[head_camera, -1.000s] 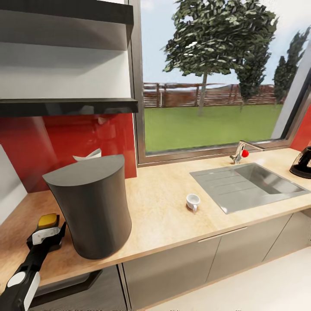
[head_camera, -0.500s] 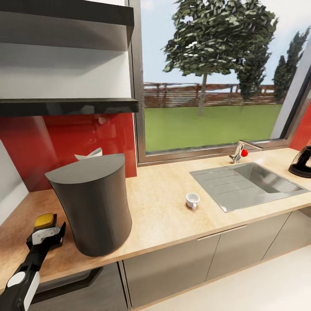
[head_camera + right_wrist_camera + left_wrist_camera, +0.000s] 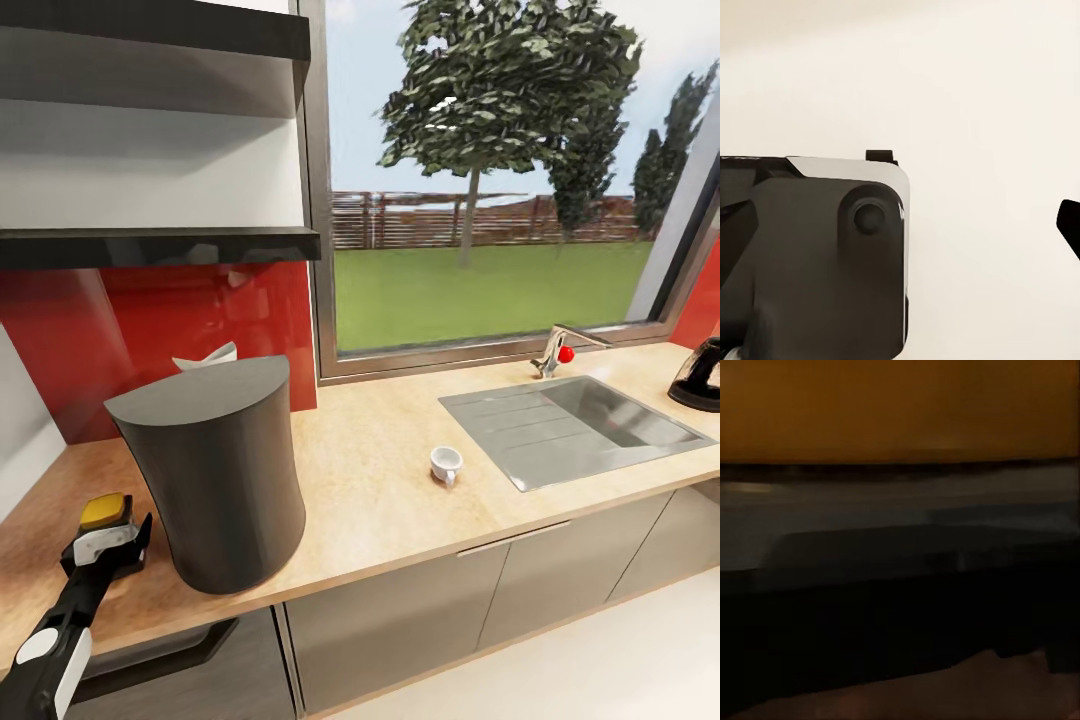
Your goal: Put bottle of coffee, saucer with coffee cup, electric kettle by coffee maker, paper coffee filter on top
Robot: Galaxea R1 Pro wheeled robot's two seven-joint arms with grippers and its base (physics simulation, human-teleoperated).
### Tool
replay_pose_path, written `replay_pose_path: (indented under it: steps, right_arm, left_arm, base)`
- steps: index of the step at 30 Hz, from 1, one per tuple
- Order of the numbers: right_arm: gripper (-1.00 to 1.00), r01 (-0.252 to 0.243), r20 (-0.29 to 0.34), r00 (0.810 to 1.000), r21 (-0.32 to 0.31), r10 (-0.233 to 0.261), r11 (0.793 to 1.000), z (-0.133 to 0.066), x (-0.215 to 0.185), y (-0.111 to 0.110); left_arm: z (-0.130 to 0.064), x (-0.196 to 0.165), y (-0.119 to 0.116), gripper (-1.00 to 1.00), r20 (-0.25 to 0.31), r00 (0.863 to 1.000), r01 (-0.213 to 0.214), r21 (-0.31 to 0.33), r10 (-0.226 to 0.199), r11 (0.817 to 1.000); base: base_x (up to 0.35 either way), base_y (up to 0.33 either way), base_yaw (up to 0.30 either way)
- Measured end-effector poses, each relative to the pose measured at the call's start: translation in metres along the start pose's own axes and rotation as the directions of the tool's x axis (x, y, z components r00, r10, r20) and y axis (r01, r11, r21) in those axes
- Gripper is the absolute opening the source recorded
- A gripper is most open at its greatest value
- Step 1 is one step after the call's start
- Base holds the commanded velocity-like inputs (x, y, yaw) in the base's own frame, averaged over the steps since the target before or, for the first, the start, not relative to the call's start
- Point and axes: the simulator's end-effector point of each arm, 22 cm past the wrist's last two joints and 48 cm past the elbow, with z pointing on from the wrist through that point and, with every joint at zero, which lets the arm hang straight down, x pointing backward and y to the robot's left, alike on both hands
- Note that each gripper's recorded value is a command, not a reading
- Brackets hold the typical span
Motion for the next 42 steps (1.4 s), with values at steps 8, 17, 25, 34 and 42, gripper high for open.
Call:
replay_pose_path:
  steps: [8,17,25,34,42]
  right_arm:
    - [1.0,0.001,0.0,1.0,0.0,-0.001,1.0,0.0,-0.0001,0.0001]
    - [1.0,0.001,0.0,1.0,0.0,-0.001,1.0,0.0,0.0,0.0001]
    - [1.0,0.001,0.0,1.0,0.0,-0.001,1.0,0.0,0.0,0.0001]
    - [1.0,0.002,0.0,1.0,0.0,-0.002,1.0,0.0001,-0.0001,0.0001]
    - [1.0,0.002,0.0,1.0,0.0,-0.002,1.0,0.0001,-0.0001,-0.0003]
  left_arm:
    - [0.0003,-0.0012,-0.0002,1.0,0.003,1.0,0.0,0.0,0.0,1.0]
    - [0.0003,-0.0013,-0.0003,1.0,0.003,1.0,0.0,0.0,0.0,1.0]
    - [0.0003,-0.0013,-0.0003,1.0,0.003,1.0,0.0,0.0,0.0,1.0]
    - [0.0004,-0.0012,-0.0003,1.0,0.003,1.0,0.0,0.0,0.0,1.0]
    - [0.0004,-0.0014,-0.0003,1.0,0.003,1.0,0.0,0.0,0.0,1.0]
  base:
    - [-0.141,0.0,0.0]
    - [-0.007,0.0,0.0]
    - [-0.004,0.0,0.0]
    - [-0.146,-0.061,0.0]
    - [-0.046,-0.022,0.0]
